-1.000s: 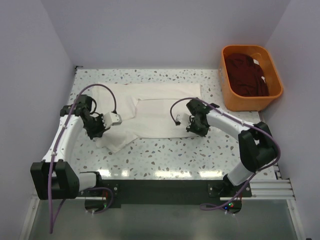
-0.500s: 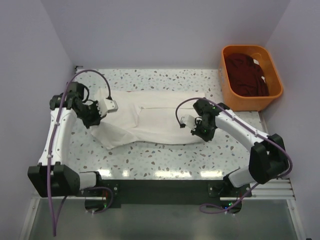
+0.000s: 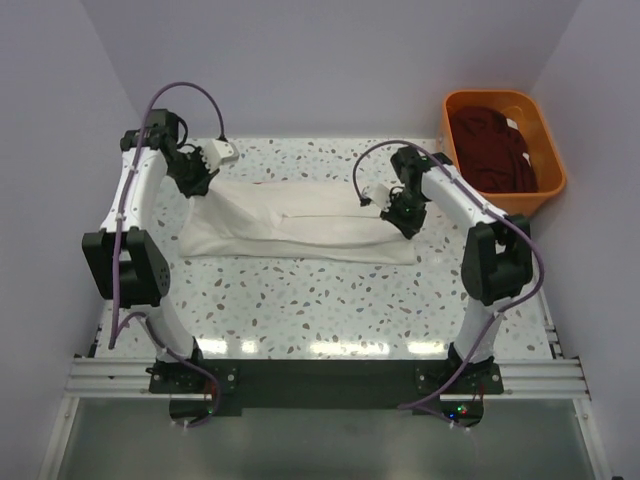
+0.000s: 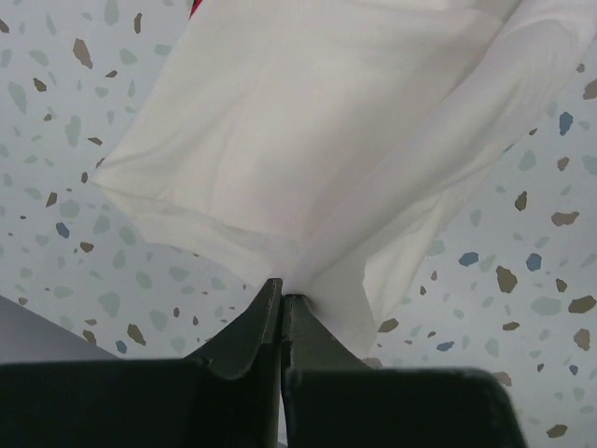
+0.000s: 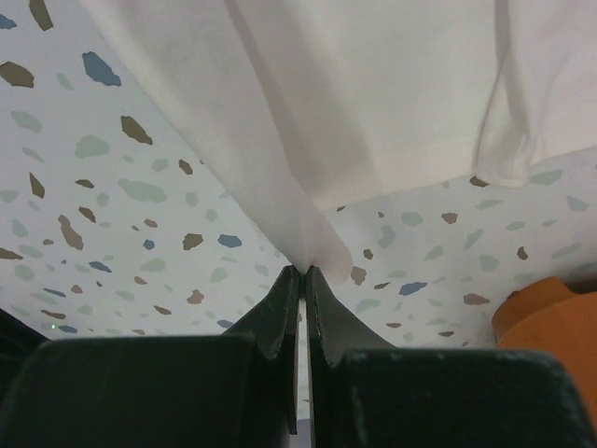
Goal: Fold and stack the t-shirts
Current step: Fold the tshirt
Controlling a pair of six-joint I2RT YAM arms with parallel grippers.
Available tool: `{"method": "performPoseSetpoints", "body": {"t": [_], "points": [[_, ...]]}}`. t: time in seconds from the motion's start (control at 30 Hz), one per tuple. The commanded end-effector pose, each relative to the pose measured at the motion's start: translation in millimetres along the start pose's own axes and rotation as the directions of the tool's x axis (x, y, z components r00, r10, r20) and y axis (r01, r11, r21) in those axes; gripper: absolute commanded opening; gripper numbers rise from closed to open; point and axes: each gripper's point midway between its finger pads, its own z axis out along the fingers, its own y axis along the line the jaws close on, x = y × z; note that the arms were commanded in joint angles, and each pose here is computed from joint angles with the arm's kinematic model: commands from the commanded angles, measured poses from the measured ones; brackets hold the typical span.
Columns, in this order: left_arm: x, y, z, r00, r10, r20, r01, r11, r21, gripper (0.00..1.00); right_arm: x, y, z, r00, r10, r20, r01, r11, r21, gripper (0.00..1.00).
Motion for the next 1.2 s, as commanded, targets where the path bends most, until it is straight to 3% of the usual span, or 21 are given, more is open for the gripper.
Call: {"method": "performPoseSetpoints", "body": {"t": [0.0, 0.27, 1.17], "points": [[-10, 24, 0, 1.000, 0.009, 0.027, -0.007, 0.999, -0.050, 0.00, -5, -10, 0, 0.998, -0.063, -0.029, 0.062, 0.998, -0.027, 0.00], [8, 38, 29, 1.000, -0.013, -0.027, 0.012, 0.999, -0.039, 0.00, -25, -47, 10, 0.997, -0.066, -0.036, 0.066, 0.998, 0.008, 0.00], [27, 62, 50, 0.996, -0.085, -0.037, 0.081, 0.993, -0.088, 0.00, -30, -94, 33, 0.997, -0.053, -0.058, 0.058, 0.995, 0.084, 0.00]]}}
